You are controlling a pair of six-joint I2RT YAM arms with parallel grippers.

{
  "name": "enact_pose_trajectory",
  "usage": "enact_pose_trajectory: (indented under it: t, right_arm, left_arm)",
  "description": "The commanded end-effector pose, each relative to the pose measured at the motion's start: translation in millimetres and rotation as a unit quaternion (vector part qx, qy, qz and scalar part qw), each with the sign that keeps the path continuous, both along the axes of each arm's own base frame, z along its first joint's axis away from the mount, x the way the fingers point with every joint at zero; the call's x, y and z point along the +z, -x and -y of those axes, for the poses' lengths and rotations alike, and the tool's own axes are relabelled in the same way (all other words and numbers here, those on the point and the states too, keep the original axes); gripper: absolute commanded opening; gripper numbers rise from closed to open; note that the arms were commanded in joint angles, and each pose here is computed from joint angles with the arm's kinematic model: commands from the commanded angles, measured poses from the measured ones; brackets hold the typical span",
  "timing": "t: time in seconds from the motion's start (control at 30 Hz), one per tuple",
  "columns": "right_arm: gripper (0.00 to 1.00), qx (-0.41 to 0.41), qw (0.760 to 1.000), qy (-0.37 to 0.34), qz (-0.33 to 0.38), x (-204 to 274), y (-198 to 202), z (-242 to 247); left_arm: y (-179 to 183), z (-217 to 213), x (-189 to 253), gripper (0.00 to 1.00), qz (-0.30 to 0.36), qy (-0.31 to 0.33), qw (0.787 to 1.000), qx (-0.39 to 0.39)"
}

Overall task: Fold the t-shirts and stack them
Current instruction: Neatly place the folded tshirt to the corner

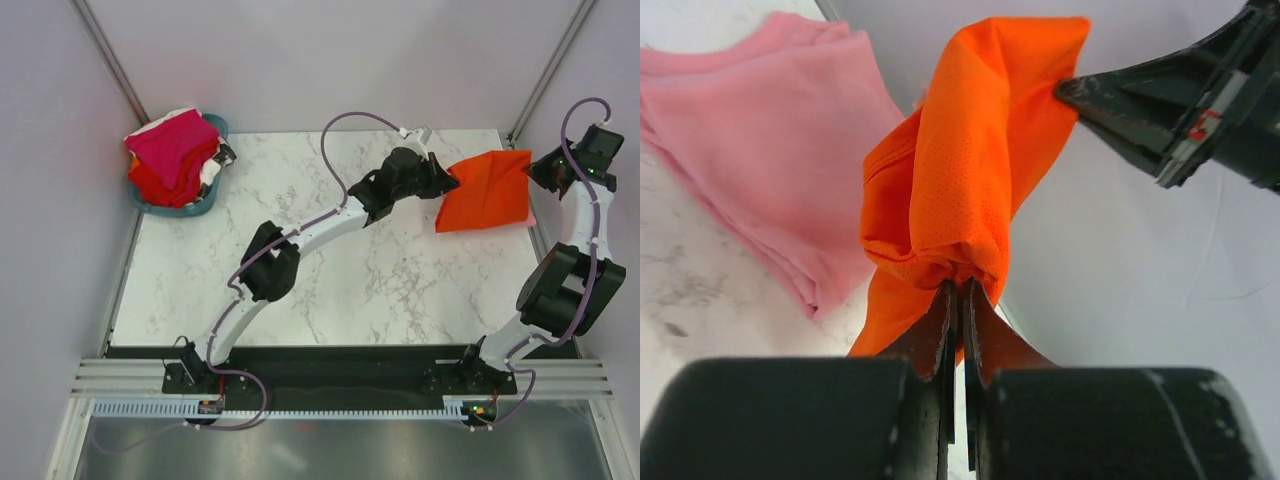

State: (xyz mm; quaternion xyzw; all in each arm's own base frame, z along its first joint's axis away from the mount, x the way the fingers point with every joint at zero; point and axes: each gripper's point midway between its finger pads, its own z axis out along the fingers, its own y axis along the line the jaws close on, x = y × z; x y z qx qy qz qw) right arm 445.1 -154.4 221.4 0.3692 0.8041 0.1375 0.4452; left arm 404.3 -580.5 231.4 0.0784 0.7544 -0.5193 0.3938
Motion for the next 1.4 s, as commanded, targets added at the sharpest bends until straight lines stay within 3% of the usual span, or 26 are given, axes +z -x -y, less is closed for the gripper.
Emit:
enact_pose_trajectory:
  t: [0.0, 0.13, 0.33, 0.5, 0.53, 0.6, 0.67, 0.87, 1.0, 1.1, 1.37]
  right_arm:
    - [0.0, -0.016, 0.999, 0.032, 0.033, 37.4, 3.1, 20.7]
    - [0.0, -0.001, 0.999, 0.023, 0.029, 32.3, 2.8, 17.3]
    - [0.0, 0.03, 0.999, 0.001, 0.025, 22.1, -4.4, -3.0]
    - [0.0, 0.102, 0.995, -0.003, 0.002, 1.3, -20.9, -66.6]
    - [0.0, 0.113, 0.994, -0.006, -0.007, -6.2, -20.9, -77.5]
    - [0.0, 0.142, 0.99, -0.001, -0.016, -13.5, -22.6, -107.9]
    - [0.0, 0.163, 0.986, 0.008, -0.032, -26.3, -17.3, -133.8]
    - [0.0, 0.218, 0.974, 0.023, -0.055, -45.4, -5.6, -187.9]
    - [0.0, 0.26, 0.964, 0.028, -0.053, -43.5, 6.0, -227.2]
    - [0.0, 0.265, 0.961, 0.034, -0.067, -51.9, 11.8, -230.7]
    - [0.0, 0.296, 0.952, -0.005, -0.08, -74.8, -10.8, -257.3]
  left_arm:
    - [3.4, 26.4, 28.3, 0.02, 0.003, 0.08, 0.997, -0.01]
    - [2.4, 26.0, 31.0, 0.02, 0.013, 0.088, 0.996, -0.003]
    - [2.8, -13.6, 48.8, 0.02, 0.028, 0.066, 0.997, 0.033]
    - [4.4, -83.0, 47.6, 0.02, 0.0, 0.049, 0.996, 0.069]
    - [8.0, -98.8, 14.8, 0.02, -0.033, 0.03, 0.996, 0.074]
    - [4.6, -137.3, 29.8, 0.02, -0.037, 0.048, 0.995, 0.082]
    - [2.3, -182.2, -7.9, 0.02, -0.077, 0.028, 0.992, 0.101]
    - [21.6, -283.1, -50.2, 0.02, -0.132, -0.002, 0.982, 0.139]
    - [42.6, -317.5, -60.3, 0.02, -0.128, -0.05, 0.977, 0.161]
    - [52.8, -335.1, -65.0, 0.02, -0.135, -0.057, 0.976, 0.164]
    - [28.8, -351.6, -87.7, 0.02, -0.156, -0.062, 0.97, 0.175]
